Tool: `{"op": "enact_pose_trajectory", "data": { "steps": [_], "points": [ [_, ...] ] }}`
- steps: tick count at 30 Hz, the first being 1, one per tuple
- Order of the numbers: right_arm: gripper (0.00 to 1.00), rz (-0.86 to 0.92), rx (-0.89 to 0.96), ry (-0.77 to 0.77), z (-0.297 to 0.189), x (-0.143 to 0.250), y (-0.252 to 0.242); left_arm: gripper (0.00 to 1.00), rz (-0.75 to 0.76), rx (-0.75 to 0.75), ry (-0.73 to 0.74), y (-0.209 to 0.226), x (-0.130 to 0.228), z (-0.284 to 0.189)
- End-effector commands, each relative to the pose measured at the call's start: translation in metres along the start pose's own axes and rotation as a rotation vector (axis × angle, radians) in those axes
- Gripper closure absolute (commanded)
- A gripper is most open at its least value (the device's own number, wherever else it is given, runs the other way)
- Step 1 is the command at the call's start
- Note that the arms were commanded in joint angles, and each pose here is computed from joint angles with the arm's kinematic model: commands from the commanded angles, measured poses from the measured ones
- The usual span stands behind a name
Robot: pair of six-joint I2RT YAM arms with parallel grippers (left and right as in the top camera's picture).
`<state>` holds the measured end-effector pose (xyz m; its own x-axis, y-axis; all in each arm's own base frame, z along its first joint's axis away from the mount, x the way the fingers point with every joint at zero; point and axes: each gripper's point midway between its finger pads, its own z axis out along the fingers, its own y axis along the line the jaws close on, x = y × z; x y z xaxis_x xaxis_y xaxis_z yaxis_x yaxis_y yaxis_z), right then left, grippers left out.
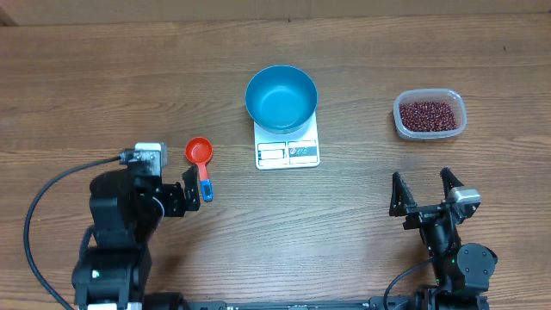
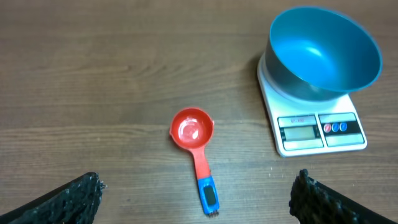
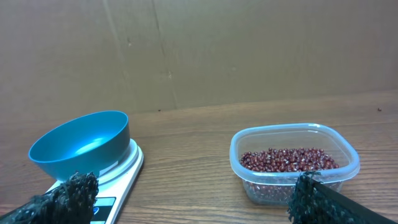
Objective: Scoop item into bowl and weigh 150g on scale
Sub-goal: 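Raise the left gripper and move it over the red measuring cup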
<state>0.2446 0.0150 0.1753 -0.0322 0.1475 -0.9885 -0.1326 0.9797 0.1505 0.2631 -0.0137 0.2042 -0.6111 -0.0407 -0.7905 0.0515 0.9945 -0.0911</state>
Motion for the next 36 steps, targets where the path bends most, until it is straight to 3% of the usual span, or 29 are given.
{"op": "enact_pose_trajectory", "data": {
  "steps": [1,20,36],
  "points": [
    [0.00,-0.003,0.009,-0.008,0.000,0.001,-0.002,0.00,-0.002,-0.020,0.016,0.004,-0.018,-0.003],
    [0.00,-0.002,0.009,-0.008,0.000,0.001,-0.002,0.00,-0.036,-0.025,0.292,0.007,-0.019,0.019],
    [0.00,-0.002,0.009,-0.008,0.000,0.001,-0.002,0.00,-0.055,0.029,0.406,0.018,-0.029,0.021]
  ]
}}
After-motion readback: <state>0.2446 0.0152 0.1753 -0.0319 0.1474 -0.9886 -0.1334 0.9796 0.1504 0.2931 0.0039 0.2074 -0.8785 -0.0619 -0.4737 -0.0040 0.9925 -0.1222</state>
